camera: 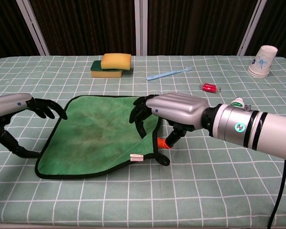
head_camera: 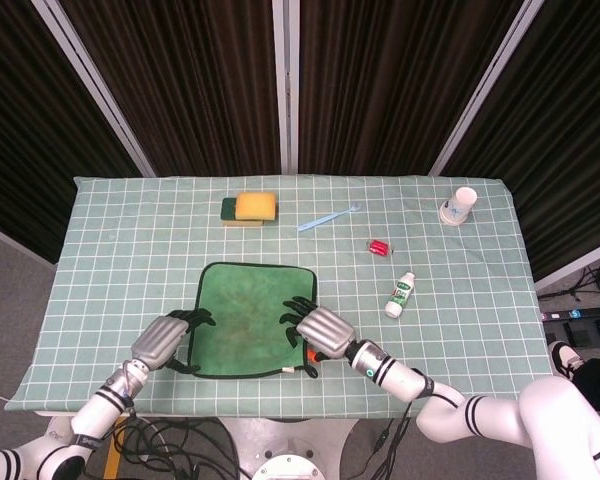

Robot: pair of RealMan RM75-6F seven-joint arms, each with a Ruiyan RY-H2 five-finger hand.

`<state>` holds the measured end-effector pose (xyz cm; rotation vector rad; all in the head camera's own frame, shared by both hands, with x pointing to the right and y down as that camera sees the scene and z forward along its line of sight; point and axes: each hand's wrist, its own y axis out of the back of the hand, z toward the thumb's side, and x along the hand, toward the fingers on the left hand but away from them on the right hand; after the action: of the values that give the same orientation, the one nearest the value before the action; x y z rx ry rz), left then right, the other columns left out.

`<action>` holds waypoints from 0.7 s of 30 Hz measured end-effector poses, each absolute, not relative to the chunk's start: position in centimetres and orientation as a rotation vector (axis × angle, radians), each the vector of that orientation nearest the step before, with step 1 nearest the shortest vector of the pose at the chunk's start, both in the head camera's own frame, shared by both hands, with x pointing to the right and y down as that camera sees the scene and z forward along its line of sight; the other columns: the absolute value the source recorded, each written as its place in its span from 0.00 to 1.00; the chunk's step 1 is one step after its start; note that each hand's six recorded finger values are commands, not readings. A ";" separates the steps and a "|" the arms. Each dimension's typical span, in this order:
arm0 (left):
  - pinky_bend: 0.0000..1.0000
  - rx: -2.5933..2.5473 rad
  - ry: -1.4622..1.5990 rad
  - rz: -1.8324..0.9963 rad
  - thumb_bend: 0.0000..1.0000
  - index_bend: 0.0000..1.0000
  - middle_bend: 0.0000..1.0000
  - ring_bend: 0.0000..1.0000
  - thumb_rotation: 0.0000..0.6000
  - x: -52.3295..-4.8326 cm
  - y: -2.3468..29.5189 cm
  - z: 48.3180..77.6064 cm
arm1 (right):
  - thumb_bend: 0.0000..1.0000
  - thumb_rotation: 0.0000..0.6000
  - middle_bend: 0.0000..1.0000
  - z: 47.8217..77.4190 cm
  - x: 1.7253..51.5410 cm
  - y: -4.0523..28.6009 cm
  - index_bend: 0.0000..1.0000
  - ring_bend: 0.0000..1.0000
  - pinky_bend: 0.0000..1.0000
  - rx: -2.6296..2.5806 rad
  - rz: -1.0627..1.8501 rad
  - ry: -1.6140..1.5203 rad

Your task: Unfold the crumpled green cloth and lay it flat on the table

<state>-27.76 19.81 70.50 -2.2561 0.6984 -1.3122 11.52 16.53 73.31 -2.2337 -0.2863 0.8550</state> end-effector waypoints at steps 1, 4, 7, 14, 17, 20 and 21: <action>0.22 -2.245 0.703 -1.308 0.00 0.31 0.28 0.24 0.96 -27.9 19.7 70.4 | 0.23 1.00 0.16 73.3 11.6 16.6 0.21 0.00 0.00 -2.221 0.857 -0.274; 0.22 -2.215 0.718 -1.300 0.00 0.31 0.28 0.24 0.97 -28.2 19.4 70.1 | 0.06 0.99 0.09 73.3 12.0 17.0 0.15 0.00 0.00 -2.182 0.871 -0.223; 0.22 -2.201 0.735 -1.300 0.00 0.31 0.28 0.24 0.99 -28.4 19.1 70.0 | 0.00 0.88 0.04 73.3 12.5 17.5 0.06 0.00 0.00 -2.146 0.889 -0.170; 0.22 -2.173 0.816 -1.332 0.00 0.31 0.28 0.24 1.00 -29.6 18.3 69.7 | 0.00 0.72 0.00 72.0 14.2 17.4 0.00 0.00 0.00 -2.106 0.928 -0.159; 0.22 -2.157 0.880 -1.365 0.00 0.31 0.28 0.24 1.00 -30.7 17.7 69.6 | 0.00 0.75 0.00 71.2 15.7 16.6 0.00 0.00 0.00 -2.093 0.954 -0.207; 0.22 -2.114 0.962 -1.407 0.03 0.31 0.28 0.24 1.00 -32.4 17.1 69.3 | 0.00 0.96 0.00 70.3 17.8 15.4 0.00 0.00 0.00 -2.061 0.996 -0.290; 0.22 -2.095 0.989 -1.420 0.05 0.31 0.28 0.24 1.00 -33.0 16.9 69.2 | 0.01 0.99 0.00 70.1 18.6 15.1 0.00 0.00 0.00 -2.049 1.015 -0.323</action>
<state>-33.00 16.92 69.17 -2.0948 0.9889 -1.4200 18.61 15.06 70.08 -2.0491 -0.3233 1.0147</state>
